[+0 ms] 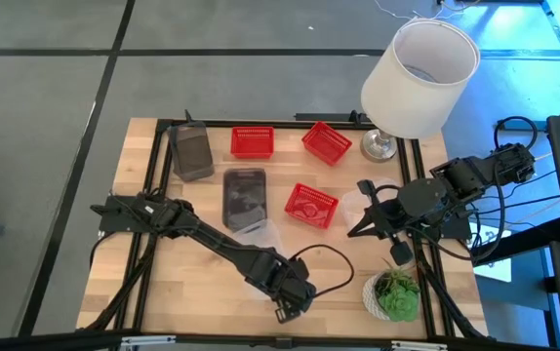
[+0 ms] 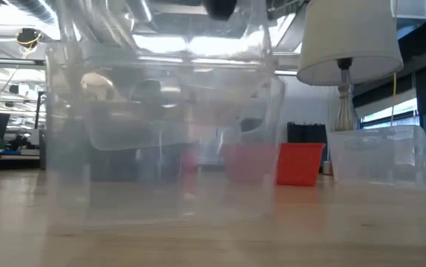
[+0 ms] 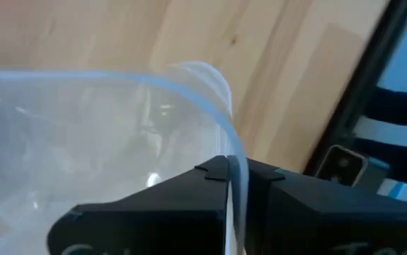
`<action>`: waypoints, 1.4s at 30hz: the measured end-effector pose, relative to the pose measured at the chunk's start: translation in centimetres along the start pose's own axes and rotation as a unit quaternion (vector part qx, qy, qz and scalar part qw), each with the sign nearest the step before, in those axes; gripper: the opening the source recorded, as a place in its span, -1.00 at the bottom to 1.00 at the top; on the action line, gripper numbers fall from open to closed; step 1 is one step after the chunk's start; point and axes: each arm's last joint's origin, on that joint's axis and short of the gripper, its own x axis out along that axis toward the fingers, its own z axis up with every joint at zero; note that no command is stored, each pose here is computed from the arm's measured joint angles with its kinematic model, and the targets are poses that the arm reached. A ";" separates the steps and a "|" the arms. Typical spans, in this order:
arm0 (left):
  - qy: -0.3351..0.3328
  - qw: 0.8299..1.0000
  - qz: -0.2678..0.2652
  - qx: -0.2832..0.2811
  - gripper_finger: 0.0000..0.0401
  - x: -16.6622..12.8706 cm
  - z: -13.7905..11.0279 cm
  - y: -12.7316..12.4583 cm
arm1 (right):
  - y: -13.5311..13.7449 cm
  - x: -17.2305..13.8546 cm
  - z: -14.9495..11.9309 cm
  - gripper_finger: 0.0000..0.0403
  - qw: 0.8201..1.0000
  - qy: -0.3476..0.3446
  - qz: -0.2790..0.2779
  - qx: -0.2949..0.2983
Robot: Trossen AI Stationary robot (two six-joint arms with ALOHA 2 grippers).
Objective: Stack baskets by color
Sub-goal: Stack the top left transparent bin on the bottom transparent bin, then stack the top transparent bin on the bottom transparent bins
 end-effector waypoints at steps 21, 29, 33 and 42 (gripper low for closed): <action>0.016 1.000 -0.014 -0.012 -0.71 0.4 1.0 0.7 | 0.0 0.0 0.0 -0.96 1.000 0.001 -0.001 0.001; -0.002 0.999 -0.036 -0.034 -0.73 -2.6 1.4 1.3 | -0.1 -1.1 -0.2 -0.96 1.000 -0.008 0.000 0.028; -0.054 0.998 -0.032 -0.031 -0.73 -5.6 1.0 1.3 | -0.4 -2.7 -0.8 -0.96 0.994 -0.008 -0.034 0.103; -0.169 0.985 -0.017 -0.008 -0.73 -13.0 -0.2 2.8 | -0.8 -3.1 -3.4 -0.96 0.957 0.103 -0.113 0.248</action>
